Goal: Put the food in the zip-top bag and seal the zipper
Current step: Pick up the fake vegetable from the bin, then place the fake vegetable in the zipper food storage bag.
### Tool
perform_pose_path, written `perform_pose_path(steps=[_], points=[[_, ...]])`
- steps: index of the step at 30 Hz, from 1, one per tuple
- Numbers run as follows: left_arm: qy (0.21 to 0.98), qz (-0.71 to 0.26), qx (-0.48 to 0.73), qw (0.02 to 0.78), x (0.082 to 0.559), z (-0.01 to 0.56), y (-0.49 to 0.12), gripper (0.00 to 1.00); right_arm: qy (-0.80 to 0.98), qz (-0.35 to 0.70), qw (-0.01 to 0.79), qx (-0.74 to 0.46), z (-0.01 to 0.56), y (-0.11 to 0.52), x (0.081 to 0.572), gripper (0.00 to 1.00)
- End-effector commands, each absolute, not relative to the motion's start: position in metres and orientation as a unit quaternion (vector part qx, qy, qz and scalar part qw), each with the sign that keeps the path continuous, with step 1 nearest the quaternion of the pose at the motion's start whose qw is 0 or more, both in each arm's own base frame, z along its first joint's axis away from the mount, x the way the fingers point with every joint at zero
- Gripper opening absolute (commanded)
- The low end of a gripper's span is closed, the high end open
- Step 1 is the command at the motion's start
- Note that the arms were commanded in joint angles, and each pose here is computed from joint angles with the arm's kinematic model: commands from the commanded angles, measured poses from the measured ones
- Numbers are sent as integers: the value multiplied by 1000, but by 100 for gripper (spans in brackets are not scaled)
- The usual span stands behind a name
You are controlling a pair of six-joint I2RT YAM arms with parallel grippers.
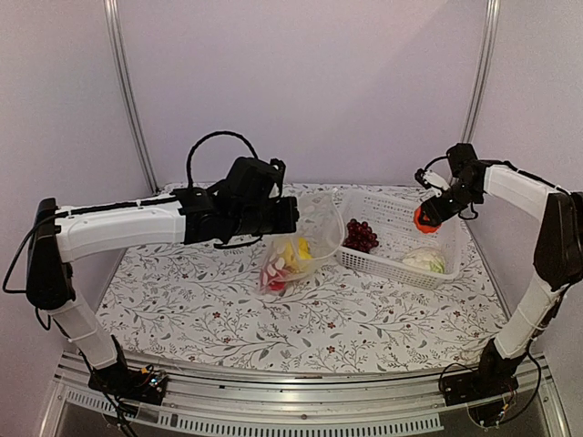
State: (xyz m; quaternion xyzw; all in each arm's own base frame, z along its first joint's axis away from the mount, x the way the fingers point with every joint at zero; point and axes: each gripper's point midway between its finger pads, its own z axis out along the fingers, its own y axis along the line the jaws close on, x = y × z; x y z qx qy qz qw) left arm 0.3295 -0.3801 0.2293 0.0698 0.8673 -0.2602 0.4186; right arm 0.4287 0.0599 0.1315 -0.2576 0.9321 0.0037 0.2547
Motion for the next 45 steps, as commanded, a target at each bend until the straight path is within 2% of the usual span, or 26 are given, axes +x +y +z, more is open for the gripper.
perform_pose_path(steps=[1, 7, 10, 19, 26, 28, 30, 33, 38, 45], points=[[871, -245, 65, 422, 340, 229, -376, 0, 893, 133, 315, -292, 199, 110, 408, 45], [871, -249, 65, 419, 340, 229, -377, 0, 808, 318, 354, -347, 271, 175, 367, 44], [871, -248, 64, 418, 340, 229, -377, 0, 783, 358, 352, -368, 283, 197, 354, 44], [873, -246, 63, 416, 338, 228, -375, 0, 723, 439, 309, -434, 291, 267, 323, 46], [875, -246, 62, 413, 336, 228, -374, 0, 708, 444, 290, -465, 285, 314, 318, 48], [875, -245, 61, 414, 336, 228, -372, 0, 719, 430, 285, -465, 274, 323, 325, 54], [874, -244, 59, 416, 336, 230, -370, 0, 730, 419, 279, -462, 263, 328, 332, 69], [873, -243, 55, 419, 335, 231, -366, 0, 733, 424, 265, -461, 256, 332, 334, 97], [875, -240, 55, 416, 334, 227, -365, 0, 734, 405, 280, -468, 259, 327, 333, 99], [874, -241, 56, 419, 334, 230, -365, 0, 752, 326, 325, -472, 266, 303, 336, 99]])
